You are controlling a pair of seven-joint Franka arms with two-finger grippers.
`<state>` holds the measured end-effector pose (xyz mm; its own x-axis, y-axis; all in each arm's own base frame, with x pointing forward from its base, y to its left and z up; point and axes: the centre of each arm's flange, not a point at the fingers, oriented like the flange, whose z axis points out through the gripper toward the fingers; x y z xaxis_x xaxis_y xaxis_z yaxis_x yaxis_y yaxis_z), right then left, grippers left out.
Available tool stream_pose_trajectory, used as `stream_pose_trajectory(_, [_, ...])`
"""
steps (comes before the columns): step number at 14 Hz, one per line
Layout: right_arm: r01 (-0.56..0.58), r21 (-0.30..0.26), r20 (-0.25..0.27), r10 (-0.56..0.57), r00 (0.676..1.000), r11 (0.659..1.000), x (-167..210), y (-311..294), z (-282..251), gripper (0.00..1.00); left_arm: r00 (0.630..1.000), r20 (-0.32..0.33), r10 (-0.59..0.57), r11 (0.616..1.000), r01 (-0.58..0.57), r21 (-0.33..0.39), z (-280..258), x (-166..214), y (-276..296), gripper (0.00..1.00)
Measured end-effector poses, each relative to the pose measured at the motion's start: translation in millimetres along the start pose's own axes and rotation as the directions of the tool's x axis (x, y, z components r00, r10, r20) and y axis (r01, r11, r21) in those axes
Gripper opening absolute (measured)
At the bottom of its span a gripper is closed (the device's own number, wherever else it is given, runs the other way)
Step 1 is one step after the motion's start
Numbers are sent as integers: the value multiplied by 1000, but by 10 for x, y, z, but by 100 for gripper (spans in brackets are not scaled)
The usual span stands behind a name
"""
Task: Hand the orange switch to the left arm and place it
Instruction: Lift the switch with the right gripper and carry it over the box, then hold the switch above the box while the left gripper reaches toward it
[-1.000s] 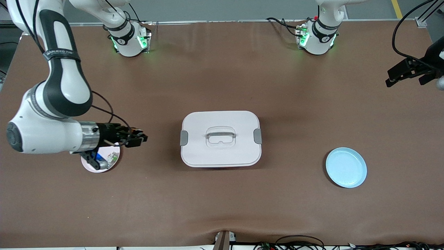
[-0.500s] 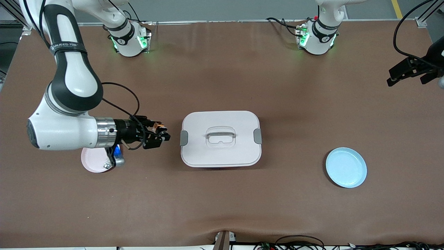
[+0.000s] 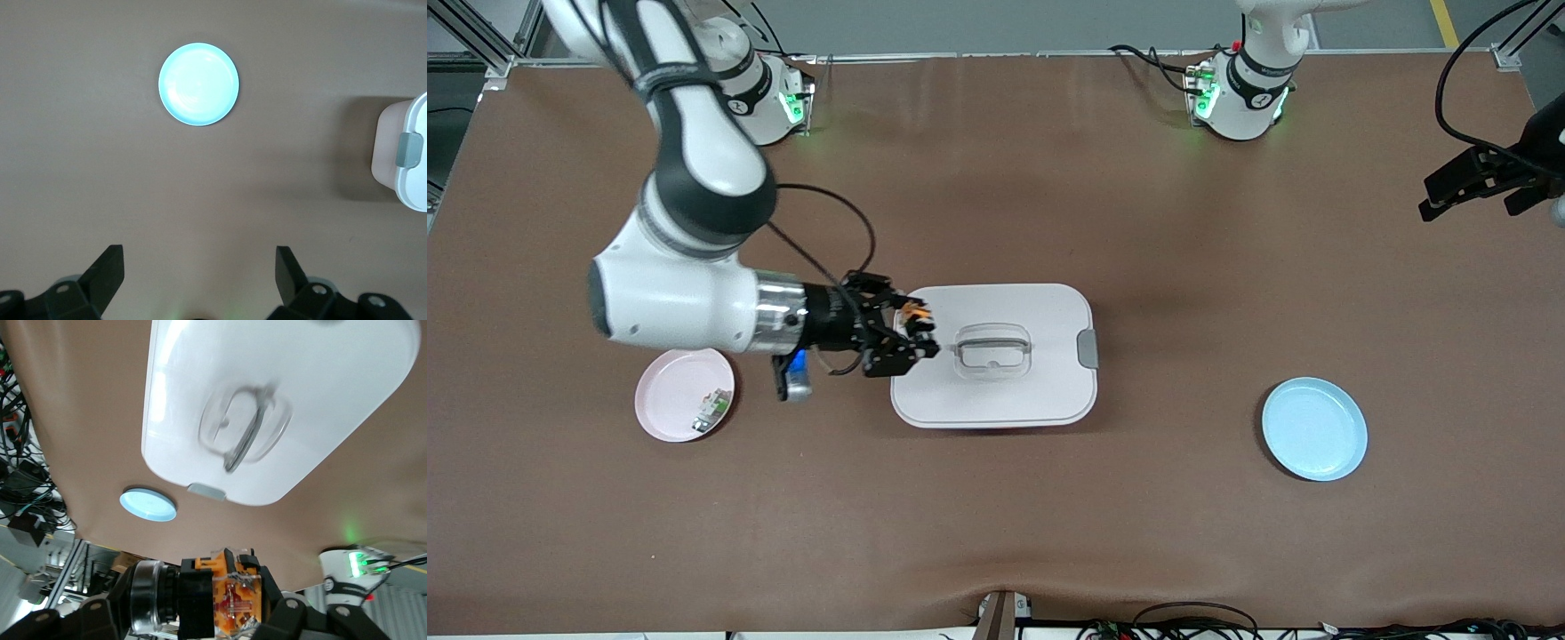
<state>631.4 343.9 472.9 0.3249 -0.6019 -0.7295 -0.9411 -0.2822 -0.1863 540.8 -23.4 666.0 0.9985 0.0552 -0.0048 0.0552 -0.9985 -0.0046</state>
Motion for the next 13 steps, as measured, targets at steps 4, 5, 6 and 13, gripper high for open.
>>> stream_pose_trajectory(4, [-71, 32, -80, 73, 994, 997, -588, 98, 413, 73, 1000, 0, 0, 1000, 0, 0, 0, 0, 0, 100])
stream_pose_trajectory(5, [-92, 53, -113, 98, 989, 994, -710, 113, 470, 73, 1000, 0, 0, 1000, 0, 0, 0, 0, 0, 100])
stream_pose_trajectory(6, [-113, 70, -134, 122, 983, 991, -832, 129, 508, 73, 1000, 0, 0, 1000, 0, 0, 0, 0, 0, 100])
stream_pose_trajectory(13, [-195, 111, -126, 208, 970, 974, -1340, 153, 194, 73, 1000, 9, 7, 1000, -7, 0, 53, 25, 39, 100])
